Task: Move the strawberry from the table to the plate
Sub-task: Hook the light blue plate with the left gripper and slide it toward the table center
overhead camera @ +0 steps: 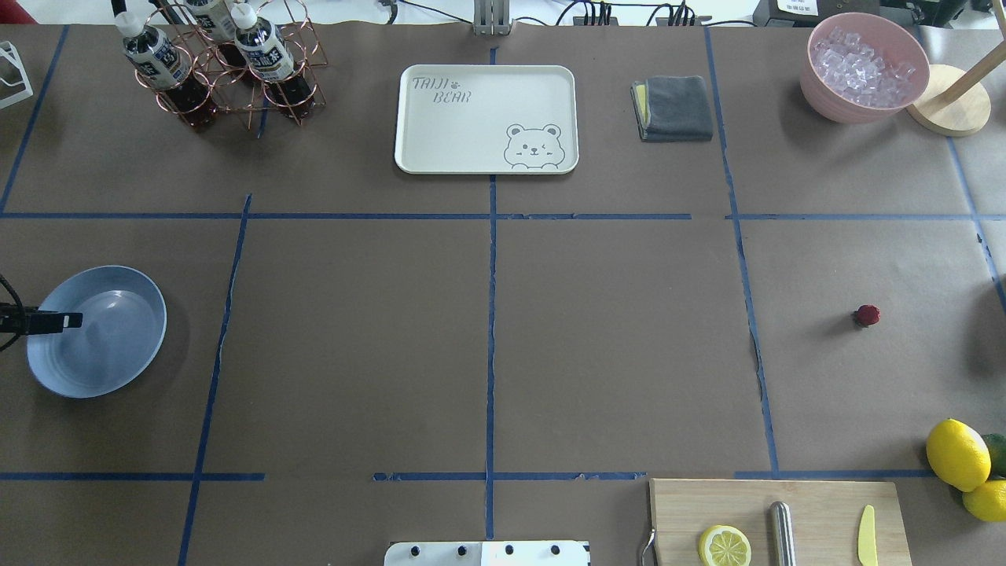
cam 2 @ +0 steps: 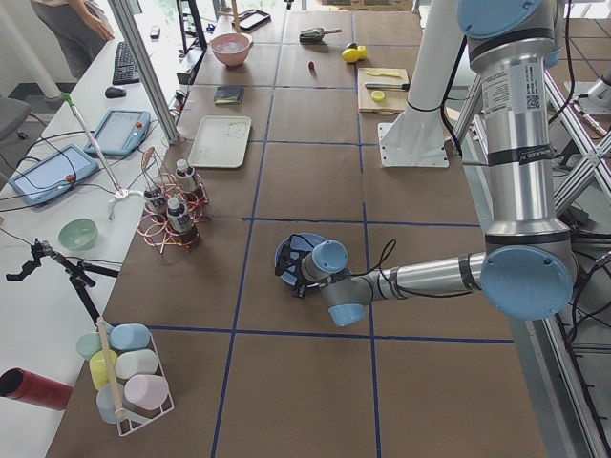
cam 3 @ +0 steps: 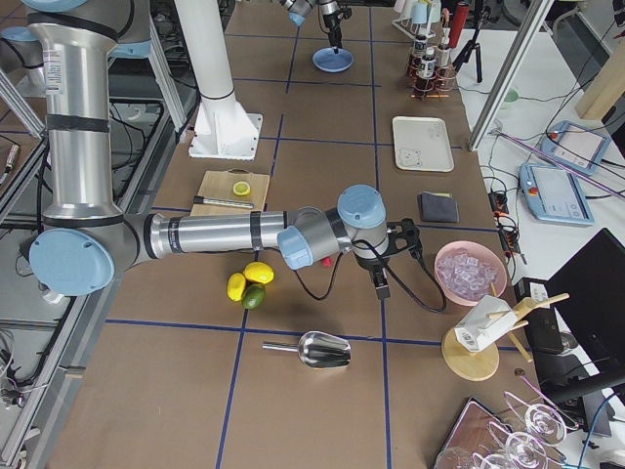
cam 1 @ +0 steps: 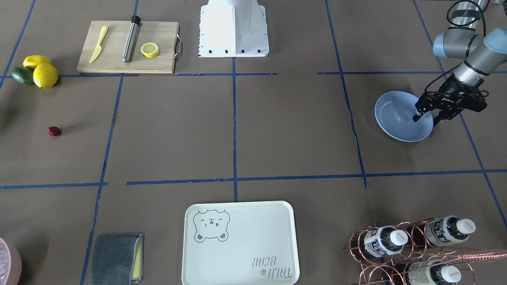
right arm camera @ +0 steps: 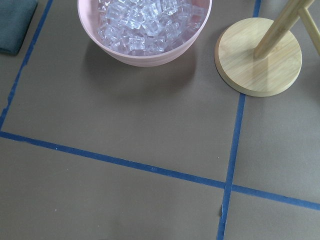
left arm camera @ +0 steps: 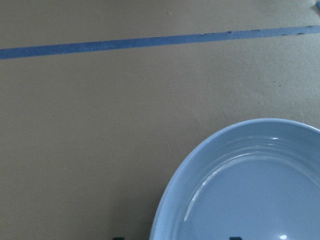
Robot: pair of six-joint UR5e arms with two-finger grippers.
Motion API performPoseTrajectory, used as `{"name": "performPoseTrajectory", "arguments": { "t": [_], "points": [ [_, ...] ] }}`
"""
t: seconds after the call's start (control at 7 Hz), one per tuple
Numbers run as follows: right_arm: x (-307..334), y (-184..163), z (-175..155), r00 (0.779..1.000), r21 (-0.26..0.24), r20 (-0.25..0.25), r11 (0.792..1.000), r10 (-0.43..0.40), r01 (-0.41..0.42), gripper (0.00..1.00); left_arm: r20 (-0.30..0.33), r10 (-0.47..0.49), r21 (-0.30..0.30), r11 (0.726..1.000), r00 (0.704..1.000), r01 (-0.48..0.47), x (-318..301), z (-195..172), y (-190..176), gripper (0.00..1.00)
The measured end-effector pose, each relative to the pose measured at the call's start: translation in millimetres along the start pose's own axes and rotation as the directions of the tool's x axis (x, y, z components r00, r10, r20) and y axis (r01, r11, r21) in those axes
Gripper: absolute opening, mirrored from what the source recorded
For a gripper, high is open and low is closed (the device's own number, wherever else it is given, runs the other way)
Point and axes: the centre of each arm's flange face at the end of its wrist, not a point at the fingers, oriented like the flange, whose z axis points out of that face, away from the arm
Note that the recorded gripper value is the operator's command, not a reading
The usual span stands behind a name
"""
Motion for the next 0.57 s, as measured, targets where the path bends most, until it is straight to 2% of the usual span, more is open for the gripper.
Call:
{"name": "performPoseTrajectory", "arguments": {
  "t": [0.29, 0.57],
  "points": [
    [0, 0, 0, 1.000, -0.001, 0.000, 1.000, 0.001, -0.001, 1.00, -0.033, -0.018, 0.012, 1.000, 0.999, 0.019, 17, -4, -6, 0.00],
    [0, 1, 0, 1.000, 0.000, 0.000, 1.000, 0.003, -0.003, 1.00, -0.092, -0.015, 0.006, 1.000, 0.996, 0.016, 70, -17, -30, 0.00]
  ]
}}
